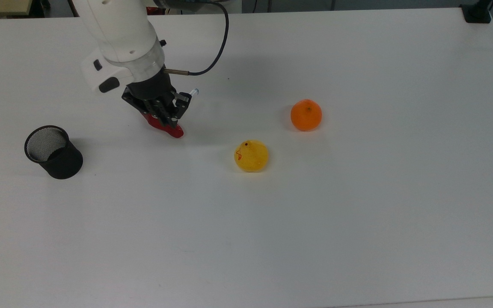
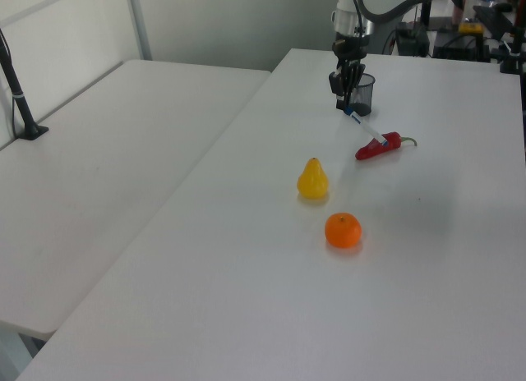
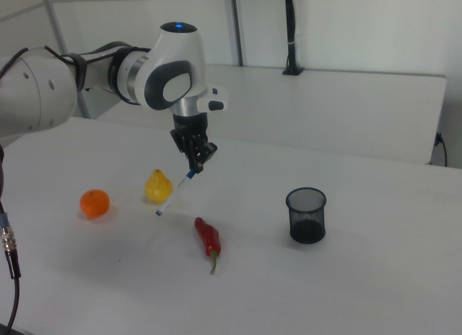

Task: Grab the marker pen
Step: 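Carry the marker past the red pepper toward the tangerine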

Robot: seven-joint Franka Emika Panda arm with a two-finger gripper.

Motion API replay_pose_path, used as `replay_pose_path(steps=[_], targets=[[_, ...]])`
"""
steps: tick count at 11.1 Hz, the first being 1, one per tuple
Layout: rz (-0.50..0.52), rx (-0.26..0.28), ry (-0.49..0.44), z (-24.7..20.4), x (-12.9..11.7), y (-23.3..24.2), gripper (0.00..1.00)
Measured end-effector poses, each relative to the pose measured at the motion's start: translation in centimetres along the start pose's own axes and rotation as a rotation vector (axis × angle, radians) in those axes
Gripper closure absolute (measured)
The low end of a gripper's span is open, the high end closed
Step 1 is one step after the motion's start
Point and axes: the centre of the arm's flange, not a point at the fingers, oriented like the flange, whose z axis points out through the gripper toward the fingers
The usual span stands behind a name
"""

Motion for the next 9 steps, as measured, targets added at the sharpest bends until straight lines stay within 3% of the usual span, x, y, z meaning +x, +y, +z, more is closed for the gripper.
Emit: replay_pose_path(steps=[9], targets=[[-0.208,-0.048,-0.266,5.9,-6.2,-12.6,0.83]])
